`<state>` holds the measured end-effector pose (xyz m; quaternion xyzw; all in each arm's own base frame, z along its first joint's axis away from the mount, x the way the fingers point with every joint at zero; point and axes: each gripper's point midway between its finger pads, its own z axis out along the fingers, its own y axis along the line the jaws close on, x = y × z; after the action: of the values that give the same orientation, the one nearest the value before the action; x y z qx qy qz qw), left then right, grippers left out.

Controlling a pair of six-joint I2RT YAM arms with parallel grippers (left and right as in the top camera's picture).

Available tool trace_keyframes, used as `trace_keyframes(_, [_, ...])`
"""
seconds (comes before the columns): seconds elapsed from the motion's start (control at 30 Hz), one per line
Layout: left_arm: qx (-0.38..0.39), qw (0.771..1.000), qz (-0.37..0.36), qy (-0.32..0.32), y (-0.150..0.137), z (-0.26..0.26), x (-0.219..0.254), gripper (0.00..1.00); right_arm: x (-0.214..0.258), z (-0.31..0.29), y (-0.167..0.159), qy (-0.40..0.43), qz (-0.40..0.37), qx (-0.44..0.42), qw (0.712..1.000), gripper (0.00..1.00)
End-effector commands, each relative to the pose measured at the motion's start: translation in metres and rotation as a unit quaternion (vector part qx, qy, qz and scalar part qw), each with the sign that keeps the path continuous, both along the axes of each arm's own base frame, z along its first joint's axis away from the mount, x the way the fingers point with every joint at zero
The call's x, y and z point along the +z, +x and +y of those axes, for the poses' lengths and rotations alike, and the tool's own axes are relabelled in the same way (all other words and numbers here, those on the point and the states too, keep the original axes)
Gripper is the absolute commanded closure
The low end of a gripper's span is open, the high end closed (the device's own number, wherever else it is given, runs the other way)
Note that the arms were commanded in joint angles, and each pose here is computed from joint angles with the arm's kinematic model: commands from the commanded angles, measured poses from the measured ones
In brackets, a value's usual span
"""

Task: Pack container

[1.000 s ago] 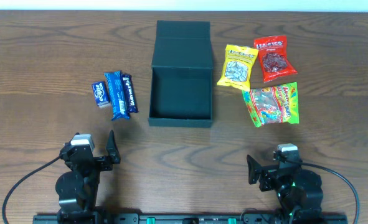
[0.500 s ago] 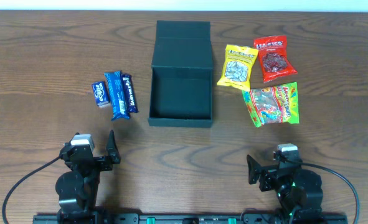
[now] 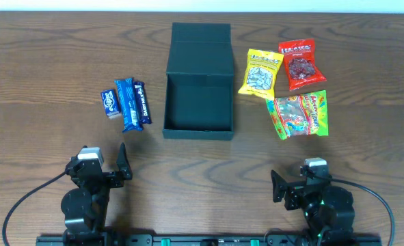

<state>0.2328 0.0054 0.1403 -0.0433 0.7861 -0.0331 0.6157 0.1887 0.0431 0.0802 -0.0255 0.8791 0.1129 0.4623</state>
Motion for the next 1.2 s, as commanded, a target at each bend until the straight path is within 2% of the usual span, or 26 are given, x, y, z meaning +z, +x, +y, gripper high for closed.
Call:
trace_keyframes(0.0, [0.007, 1.000, 0.012, -0.002, 0.0000, 0.0026, -0.0121, 0.05, -0.0022, 0.0028, -0.0008, -0.004, -0.001, 0.011, 1.000, 0.01])
trace_keyframes(1.1, [0.007, 1.000, 0.012, -0.002, 0.0000, 0.0025, -0.0120, 0.05, -0.0022, 0.0028, -0.0008, -0.004, -0.001, 0.011, 1.000, 0.01])
trace_keyframes(1.17, [0.007, 1.000, 0.012, -0.002, 0.0000, 0.0025, -0.0120, 0.05, -0.0025, -0.0013, 0.0001, -0.023, -0.005, 0.009, 1.000, 0.01])
